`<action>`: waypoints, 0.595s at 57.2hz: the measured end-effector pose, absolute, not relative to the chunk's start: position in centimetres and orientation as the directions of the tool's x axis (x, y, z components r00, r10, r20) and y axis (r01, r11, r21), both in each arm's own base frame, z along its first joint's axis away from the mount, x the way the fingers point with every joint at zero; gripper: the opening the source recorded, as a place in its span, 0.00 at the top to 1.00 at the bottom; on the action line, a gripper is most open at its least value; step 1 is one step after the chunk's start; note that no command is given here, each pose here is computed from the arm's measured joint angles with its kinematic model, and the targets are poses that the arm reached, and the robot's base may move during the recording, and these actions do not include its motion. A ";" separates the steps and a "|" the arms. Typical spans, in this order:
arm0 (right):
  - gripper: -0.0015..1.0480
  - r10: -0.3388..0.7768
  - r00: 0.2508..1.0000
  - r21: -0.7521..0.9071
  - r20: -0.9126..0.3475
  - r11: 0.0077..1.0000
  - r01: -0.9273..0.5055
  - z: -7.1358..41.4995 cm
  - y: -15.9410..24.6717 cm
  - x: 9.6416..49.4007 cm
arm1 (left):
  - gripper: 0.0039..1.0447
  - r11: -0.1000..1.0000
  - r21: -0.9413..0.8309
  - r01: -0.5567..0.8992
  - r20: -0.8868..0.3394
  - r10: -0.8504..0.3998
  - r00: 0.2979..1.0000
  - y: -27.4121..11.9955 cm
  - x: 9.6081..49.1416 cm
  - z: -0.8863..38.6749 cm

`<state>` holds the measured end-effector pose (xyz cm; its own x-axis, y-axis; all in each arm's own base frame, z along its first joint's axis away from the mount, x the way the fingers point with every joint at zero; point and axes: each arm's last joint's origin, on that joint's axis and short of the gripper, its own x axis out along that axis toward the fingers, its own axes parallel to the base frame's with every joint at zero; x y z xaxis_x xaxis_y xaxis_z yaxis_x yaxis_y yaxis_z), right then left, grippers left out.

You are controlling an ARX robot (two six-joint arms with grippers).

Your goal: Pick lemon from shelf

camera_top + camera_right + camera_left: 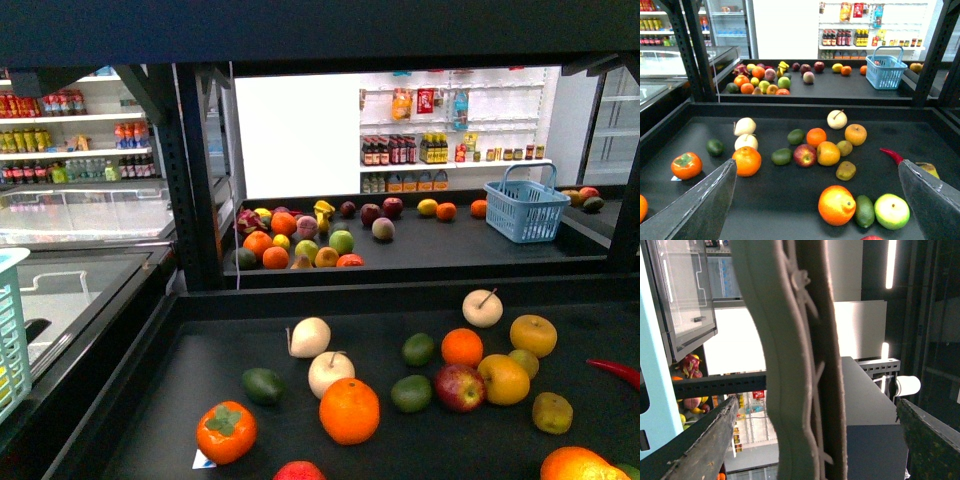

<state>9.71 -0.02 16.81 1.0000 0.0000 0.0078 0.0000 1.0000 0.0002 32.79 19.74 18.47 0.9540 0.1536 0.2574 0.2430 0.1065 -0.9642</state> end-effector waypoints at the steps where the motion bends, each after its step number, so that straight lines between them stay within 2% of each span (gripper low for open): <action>1: 0.07 0.000 1.000 0.001 0.008 1.000 0.000 16.8 0.0 9.7 | 0.07 0.107 -0.966 0.234 0.249 0.156 0.956 19.8 32.5 18.5; 13: 0.07 0.000 1.000 0.000 0.008 1.000 0.000 16.8 0.0 9.7 | 0.07 0.175 -0.980 0.093 0.129 0.211 0.969 20.1 30.2 21.2; 18: 0.07 0.000 1.000 0.000 0.008 1.000 0.000 16.8 0.0 9.7 | 0.07 0.250 -0.968 0.002 0.056 0.210 0.976 19.0 29.3 22.7; 24: 0.07 0.000 1.000 0.000 0.008 1.000 0.000 16.8 0.0 9.7 | 0.07 0.362 -0.927 -0.103 -0.023 0.218 0.976 17.5 28.2 24.8; 34: 0.07 0.000 1.000 0.000 0.008 1.000 0.000 16.8 0.0 9.7 | 0.07 0.644 -0.731 -0.227 -0.105 0.222 0.969 13.6 24.9 28.2</action>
<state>9.71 -0.02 16.81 1.0000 -0.0004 0.0082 0.0004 1.0000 0.0002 24.92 13.61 28.20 0.9694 0.2217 -0.1052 -0.2265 0.6438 -0.7309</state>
